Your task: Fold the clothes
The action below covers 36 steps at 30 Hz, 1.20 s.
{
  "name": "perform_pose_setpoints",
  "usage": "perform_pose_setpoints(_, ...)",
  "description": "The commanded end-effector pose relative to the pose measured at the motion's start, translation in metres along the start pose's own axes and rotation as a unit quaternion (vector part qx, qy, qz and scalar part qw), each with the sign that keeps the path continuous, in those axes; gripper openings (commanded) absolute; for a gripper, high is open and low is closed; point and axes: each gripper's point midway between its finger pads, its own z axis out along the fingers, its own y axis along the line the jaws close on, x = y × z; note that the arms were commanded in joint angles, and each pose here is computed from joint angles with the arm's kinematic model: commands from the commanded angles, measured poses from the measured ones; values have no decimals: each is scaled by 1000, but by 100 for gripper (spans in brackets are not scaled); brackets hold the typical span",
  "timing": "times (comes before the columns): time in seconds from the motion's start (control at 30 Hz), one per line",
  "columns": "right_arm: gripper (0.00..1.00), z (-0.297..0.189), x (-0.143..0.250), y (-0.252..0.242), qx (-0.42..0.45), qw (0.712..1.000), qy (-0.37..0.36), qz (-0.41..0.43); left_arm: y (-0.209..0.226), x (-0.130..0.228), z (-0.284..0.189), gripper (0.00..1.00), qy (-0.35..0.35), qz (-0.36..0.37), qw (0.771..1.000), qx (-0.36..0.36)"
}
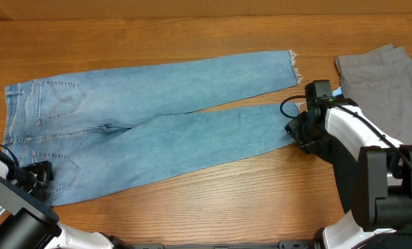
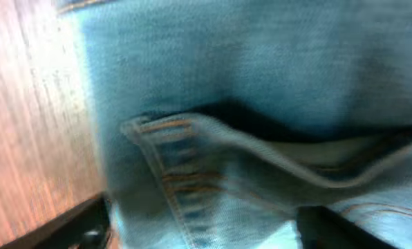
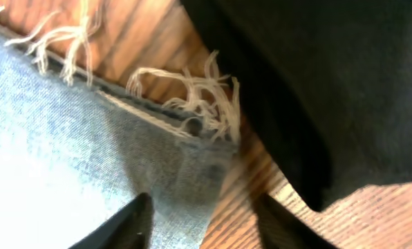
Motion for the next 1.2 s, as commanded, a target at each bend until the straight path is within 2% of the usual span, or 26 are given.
perform_pose_setpoints(0.0,36,3,1,-1,2,1000,4,1,13,40,45,72,94,47,994,-31)
perform_pose_setpoints(0.03,28,3,-1,0,-1,1000,1,1,14,41,45,56,95,54,994,-31)
perform_pose_setpoints(0.07,25,3,-2,0,-1,1000,-3,3,14,41,45,46,96,58,993,-32)
perform_pose_setpoints(0.1,21,3,-3,1,-2,1000,-4,4,15,41,45,30,97,64,993,-32)
perform_pose_setpoints(0.17,16,3,-4,3,-6,1000,-6,5,17,43,44,4,102,67,992,-36)
perform_pose_setpoints(0.27,4,3,-4,3,-6,1000,-7,14,19,46,43,4,107,67,991,-41)
perform_pose_setpoints(0.3,4,3,-4,4,-7,1000,-7,13,21,47,43,4,109,67,991,-43)
perform_pose_setpoints(0.47,4,-9,-8,5,0,1000,-9,15,25,50,33,4,112,66,990,-48)
perform_pose_setpoints(0.67,4,-52,-20,8,13,999,-39,15,29,52,7,4,96,68,992,-39)
perform_pose_setpoints(0.83,4,-89,-23,18,-26,997,-65,13,31,56,-20,4,69,78,994,-25)
perform_pose_setpoints(1.17,4,-126,-38,43,-98,989,-114,8,25,62,-58,4,16,99,995,14)
